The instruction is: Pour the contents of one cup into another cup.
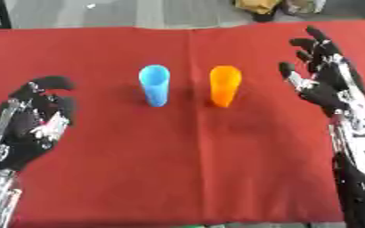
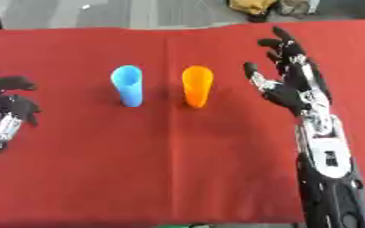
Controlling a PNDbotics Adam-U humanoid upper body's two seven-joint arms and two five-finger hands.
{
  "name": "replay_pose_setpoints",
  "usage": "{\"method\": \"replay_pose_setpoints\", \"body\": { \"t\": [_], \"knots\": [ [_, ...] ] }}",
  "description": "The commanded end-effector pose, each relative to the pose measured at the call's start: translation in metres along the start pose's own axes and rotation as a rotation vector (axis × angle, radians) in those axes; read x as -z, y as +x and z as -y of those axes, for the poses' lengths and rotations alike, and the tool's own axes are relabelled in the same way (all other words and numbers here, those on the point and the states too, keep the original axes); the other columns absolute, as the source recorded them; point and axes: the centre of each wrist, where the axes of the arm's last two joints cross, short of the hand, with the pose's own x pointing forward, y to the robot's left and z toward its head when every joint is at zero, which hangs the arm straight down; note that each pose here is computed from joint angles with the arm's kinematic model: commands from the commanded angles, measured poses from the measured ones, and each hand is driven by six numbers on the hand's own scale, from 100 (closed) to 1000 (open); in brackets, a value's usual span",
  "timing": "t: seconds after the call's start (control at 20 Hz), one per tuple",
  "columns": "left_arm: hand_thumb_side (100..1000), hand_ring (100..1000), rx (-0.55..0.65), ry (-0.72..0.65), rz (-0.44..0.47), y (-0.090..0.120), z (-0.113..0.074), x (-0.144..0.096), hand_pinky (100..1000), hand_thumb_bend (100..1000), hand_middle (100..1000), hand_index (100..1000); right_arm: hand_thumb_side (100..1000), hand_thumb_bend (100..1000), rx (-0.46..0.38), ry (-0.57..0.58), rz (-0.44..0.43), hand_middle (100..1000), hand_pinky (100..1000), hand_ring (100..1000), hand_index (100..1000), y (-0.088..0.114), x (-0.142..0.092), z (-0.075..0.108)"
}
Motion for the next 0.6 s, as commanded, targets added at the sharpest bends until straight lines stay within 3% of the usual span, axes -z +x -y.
{"method": "replay_pose_setpoints", "body": {
  "t": [0.05, 0.35, 0.6],
  "knots": [
    [261, 569, 0.061, 0.023, -0.014, -0.008, 0.003, 0.011, 452, 423, 704, 801, 165, 342, -0.013, 0.002, 0.034, 778, 1000, 1000, 983, 0.01, 0.007, 0.002],
    [256, 587, 0.12, 0.036, -0.057, -0.031, 0.021, 0.031, 470, 561, 717, 808, 170, 331, -0.008, 0.006, 0.033, 777, 1000, 1000, 983, 0.01, 0.006, 0.0],
    [251, 591, 0.144, 0.051, -0.089, -0.048, 0.029, 0.047, 475, 548, 724, 819, 172, 326, -0.003, 0.011, 0.034, 776, 1000, 1000, 984, 0.009, 0.006, -0.002]
  ]
}}
